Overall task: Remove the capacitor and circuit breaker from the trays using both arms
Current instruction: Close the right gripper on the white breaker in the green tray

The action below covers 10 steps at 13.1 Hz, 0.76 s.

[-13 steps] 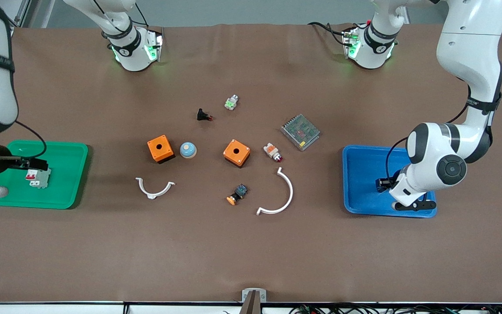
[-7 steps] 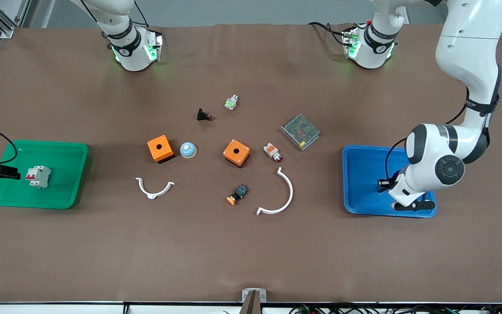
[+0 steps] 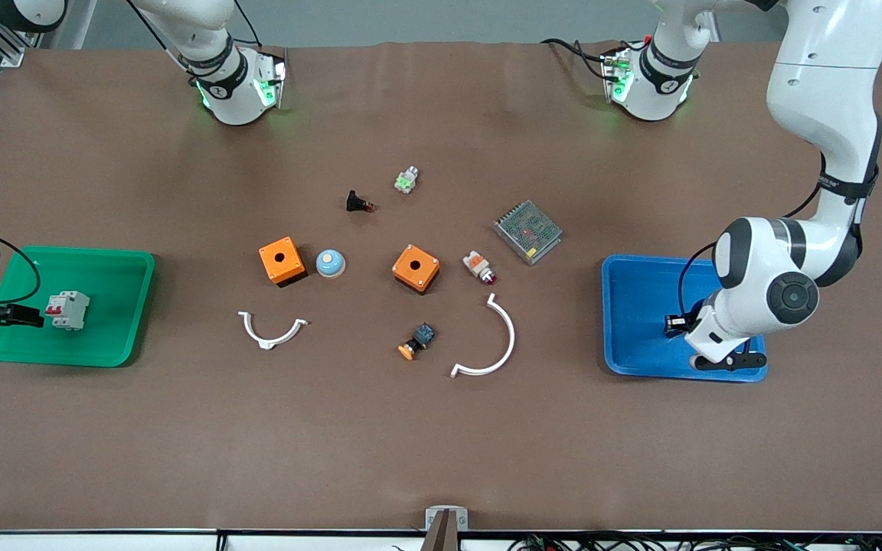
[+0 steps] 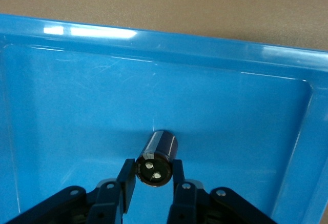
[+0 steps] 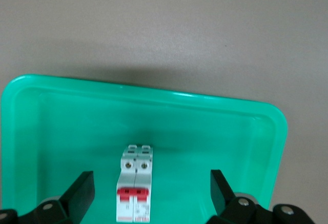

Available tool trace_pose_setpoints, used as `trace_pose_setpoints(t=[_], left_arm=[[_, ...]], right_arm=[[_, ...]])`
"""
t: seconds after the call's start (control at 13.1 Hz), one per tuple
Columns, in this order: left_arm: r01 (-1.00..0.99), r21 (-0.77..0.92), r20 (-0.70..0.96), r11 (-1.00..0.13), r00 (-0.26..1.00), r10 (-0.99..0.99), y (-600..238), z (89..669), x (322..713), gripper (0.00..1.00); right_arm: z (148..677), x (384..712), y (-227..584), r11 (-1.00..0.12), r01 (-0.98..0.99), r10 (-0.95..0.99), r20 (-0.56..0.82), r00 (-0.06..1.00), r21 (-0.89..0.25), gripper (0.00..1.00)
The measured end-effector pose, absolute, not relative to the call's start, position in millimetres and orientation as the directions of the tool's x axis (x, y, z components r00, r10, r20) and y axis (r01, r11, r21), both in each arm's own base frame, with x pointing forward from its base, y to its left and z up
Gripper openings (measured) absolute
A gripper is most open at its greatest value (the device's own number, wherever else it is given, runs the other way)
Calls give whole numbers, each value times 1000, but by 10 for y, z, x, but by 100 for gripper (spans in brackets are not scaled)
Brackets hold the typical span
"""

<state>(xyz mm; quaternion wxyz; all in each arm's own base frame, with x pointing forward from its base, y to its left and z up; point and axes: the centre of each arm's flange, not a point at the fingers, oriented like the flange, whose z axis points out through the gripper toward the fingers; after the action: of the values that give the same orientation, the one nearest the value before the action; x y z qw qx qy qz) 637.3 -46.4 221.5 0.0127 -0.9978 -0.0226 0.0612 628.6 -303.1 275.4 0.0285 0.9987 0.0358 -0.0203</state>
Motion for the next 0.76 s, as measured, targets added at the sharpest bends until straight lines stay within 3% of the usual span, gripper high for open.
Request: trace_pose_setpoints(t=[0.53,0.76], left_arm=[[50,-29,-120,-998,991,54,-477,2438,6386,33],[68,-33,-140,-997,987,72,-600,2793,6326,33]], right_arm=[[2327,6032,-2988,-1000,28,28,-65,997,-6,100],[2309,6006,-3000,-1000,22,23,-68,997,-11,93]])
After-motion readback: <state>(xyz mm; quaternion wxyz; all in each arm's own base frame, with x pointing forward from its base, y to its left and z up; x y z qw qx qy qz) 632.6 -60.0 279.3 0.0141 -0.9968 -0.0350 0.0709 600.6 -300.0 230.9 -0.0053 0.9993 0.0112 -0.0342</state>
